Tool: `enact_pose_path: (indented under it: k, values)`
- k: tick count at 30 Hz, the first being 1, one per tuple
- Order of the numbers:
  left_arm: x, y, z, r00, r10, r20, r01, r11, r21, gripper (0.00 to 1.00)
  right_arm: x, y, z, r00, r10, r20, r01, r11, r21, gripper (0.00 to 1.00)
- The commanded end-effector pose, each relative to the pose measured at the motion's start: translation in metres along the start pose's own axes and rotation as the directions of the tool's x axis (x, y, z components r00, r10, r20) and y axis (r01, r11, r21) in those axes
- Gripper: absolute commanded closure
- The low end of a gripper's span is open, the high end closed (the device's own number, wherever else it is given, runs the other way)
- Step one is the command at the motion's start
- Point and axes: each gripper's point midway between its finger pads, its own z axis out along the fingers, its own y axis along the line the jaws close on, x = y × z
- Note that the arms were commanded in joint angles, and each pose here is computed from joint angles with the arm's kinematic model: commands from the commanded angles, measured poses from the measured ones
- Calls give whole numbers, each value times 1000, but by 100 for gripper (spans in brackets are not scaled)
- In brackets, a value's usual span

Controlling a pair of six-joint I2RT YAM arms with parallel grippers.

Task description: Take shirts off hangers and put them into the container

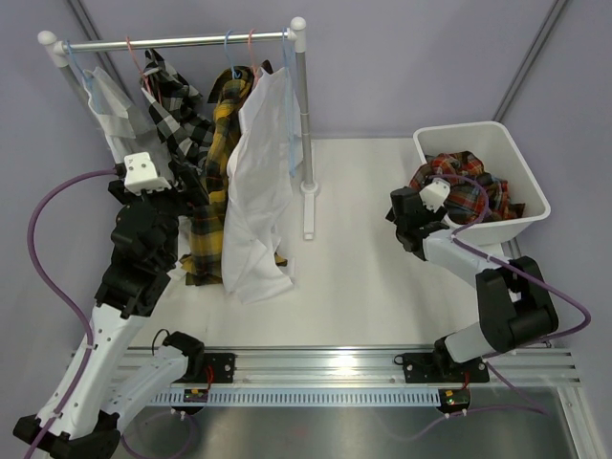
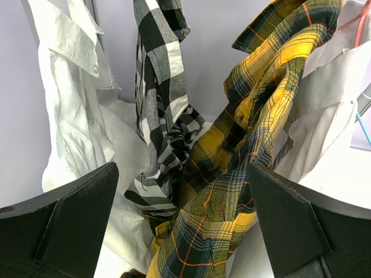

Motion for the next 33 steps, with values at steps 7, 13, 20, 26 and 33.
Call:
enact_pose_path:
  k: [7, 13, 20, 26, 33]
  values:
    - [-18, 3, -1, 996, -52, 68, 52, 999, -5, 1, -40, 13, 18, 984, 39, 171, -50, 997, 60, 21]
    - [-17, 4, -1, 997, -47, 69, 48, 999, -10, 1, -39, 16, 28, 985, 6, 172, -22, 996, 87, 30]
    - [-18, 5, -1, 996, -46, 70, 47, 999, -13, 1, -41, 16, 37, 984, -13, 178, -13, 989, 144, 62]
    - [-19, 6, -2, 996, -47, 75, 48, 999, -18, 1, -44, 9, 39, 984, -47, 174, 8, 976, 217, 94]
    - [-19, 7, -2, 996, -45, 78, 47, 999, -20, 1, -66, 17, 30, 979, -64, 195, 24, 979, 201, 100]
